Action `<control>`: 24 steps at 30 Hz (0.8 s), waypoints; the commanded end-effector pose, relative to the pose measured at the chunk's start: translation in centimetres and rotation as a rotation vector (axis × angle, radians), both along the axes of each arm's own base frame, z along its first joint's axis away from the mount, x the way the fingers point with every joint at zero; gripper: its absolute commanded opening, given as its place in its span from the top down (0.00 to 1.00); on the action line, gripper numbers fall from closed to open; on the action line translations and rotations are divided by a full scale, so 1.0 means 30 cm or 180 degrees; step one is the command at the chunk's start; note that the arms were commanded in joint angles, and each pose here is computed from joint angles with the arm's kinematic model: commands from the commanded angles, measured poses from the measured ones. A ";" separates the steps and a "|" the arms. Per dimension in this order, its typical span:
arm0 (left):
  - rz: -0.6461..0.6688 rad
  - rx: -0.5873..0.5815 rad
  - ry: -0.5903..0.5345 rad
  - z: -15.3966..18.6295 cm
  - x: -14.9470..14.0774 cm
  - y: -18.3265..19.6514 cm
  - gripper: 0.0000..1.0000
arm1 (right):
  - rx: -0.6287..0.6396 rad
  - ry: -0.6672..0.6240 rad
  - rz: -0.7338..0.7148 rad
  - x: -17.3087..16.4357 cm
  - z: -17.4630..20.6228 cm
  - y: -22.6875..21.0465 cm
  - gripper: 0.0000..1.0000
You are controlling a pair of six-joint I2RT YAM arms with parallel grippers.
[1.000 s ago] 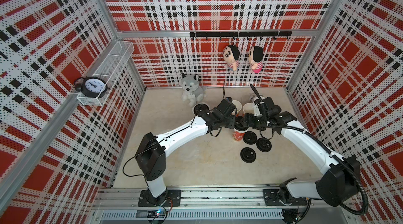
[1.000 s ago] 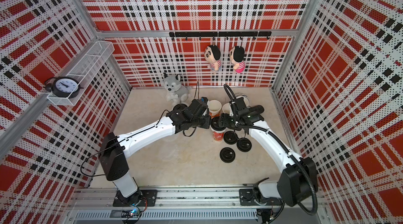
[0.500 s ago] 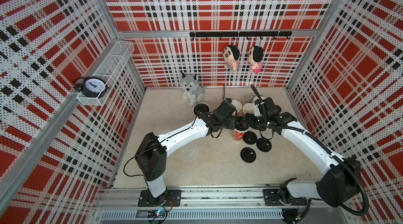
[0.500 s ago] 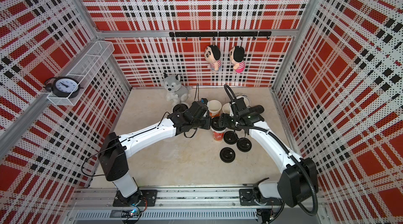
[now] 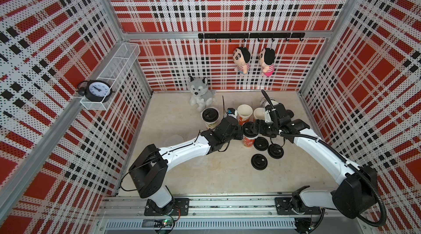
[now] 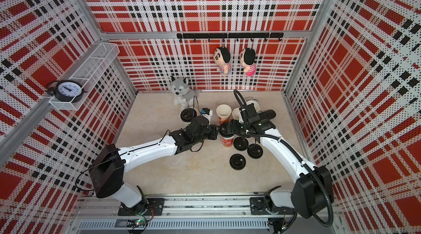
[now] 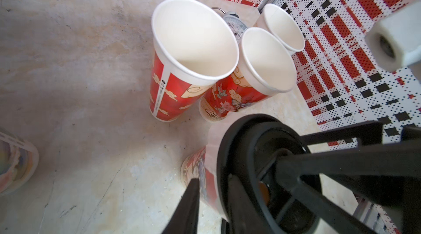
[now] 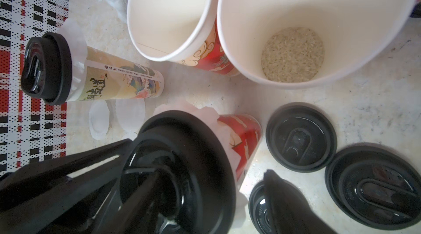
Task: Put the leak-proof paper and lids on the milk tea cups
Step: Secure the cup lid on the cup.
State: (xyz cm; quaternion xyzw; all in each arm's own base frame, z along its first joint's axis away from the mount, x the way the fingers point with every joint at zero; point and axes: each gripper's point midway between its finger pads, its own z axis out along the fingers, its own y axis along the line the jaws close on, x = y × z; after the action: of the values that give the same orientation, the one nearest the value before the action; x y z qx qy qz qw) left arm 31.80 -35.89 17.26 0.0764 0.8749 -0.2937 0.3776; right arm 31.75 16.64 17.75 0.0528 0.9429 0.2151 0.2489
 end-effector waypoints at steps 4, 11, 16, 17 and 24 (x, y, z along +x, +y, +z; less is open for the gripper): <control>-0.0250 0.1054 0.0979 -0.419 -0.211 0.144 0.74 | -0.0773 0.0923 -0.0189 -0.185 -0.242 -0.153 0.28; -0.0353 0.0965 0.0880 -0.395 -0.184 0.092 0.72 | -0.0795 0.0923 -0.0304 -0.191 -0.248 -0.170 0.28; -0.0395 0.0888 0.0789 -0.343 -0.161 0.056 0.65 | -0.0765 0.0878 -0.0321 -0.178 -0.234 -0.165 0.28; -0.0401 0.0876 0.0759 -0.324 -0.153 0.049 0.63 | -0.0757 0.0866 -0.0316 -0.175 -0.230 -0.162 0.28; -0.0385 0.0898 0.0433 -0.132 -0.074 0.003 0.57 | -0.0694 0.0794 -0.0322 -0.158 -0.208 -0.151 0.28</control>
State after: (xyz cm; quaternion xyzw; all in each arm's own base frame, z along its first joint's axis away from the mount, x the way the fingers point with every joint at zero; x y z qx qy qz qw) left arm 32.95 -36.62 18.13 0.0972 0.8845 -0.2591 0.3756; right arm 31.93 15.67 17.80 0.0893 0.9386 0.2035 0.2639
